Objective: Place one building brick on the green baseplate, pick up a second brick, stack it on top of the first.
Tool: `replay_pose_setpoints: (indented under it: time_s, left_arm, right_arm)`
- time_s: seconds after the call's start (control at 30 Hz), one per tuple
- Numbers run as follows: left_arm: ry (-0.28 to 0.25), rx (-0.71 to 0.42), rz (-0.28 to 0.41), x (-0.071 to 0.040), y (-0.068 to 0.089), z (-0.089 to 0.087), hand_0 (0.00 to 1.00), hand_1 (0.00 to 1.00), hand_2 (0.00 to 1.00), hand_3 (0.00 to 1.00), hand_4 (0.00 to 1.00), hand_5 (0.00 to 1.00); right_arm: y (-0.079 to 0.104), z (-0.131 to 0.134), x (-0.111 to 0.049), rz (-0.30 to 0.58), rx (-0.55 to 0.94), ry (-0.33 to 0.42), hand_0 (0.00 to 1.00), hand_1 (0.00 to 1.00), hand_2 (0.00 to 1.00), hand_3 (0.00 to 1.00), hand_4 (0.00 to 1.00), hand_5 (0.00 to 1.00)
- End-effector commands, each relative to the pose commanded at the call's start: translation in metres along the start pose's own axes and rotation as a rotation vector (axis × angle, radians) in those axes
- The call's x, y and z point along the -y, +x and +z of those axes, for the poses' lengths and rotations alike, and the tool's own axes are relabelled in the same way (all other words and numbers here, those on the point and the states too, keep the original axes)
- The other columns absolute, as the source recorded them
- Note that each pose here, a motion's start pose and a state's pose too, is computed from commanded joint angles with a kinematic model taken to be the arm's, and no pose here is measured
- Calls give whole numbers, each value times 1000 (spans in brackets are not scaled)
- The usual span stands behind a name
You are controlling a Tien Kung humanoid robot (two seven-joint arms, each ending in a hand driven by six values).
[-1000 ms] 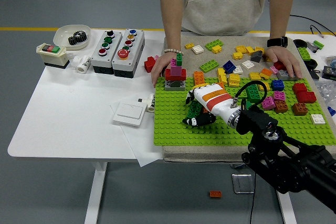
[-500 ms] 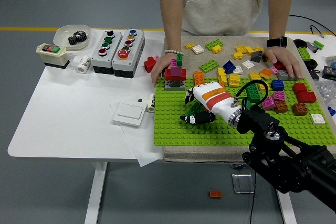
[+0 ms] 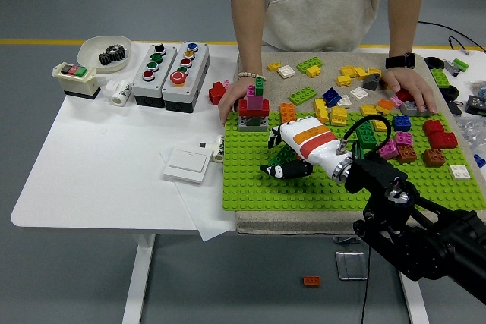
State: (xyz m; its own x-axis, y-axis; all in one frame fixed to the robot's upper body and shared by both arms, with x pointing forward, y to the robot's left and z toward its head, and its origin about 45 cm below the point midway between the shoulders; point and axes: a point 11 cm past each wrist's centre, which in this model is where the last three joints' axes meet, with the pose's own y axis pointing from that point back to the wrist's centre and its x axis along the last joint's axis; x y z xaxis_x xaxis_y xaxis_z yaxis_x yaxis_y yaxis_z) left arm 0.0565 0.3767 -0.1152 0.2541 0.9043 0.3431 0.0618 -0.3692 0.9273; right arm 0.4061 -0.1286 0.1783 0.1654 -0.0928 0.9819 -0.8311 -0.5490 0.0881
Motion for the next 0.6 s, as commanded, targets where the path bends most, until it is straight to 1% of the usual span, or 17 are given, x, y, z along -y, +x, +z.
replay_pose_setpoints:
  time_s: [0.1,0.17,0.43,0.5,0.6]
  left_arm:
    - [0,-1,0,0,0,0,833,824,817,620,721,682]
    - [0,-1,1,0,0,-1,831,823,817,620,721,682]
    - [1,-3,3,1,1,-2,831,823,816,619,721,682]
    - [1,-3,4,1,1,-2,831,823,816,619,721,682]
    - [0,-5,5,1,1,-2,831,822,816,620,721,682]
  right_arm:
    - [2,-1,-1,6,-8,7,169,323,529,528,813,508]
    - [6,0,-3,14,-17,11,165,318,527,525,794,498]
    - [23,5,-11,39,-73,31,166,318,523,525,787,493]
    - [30,10,-17,43,-101,35,166,318,523,525,787,493]
    - [33,17,-26,34,-138,36,166,321,523,525,783,491]
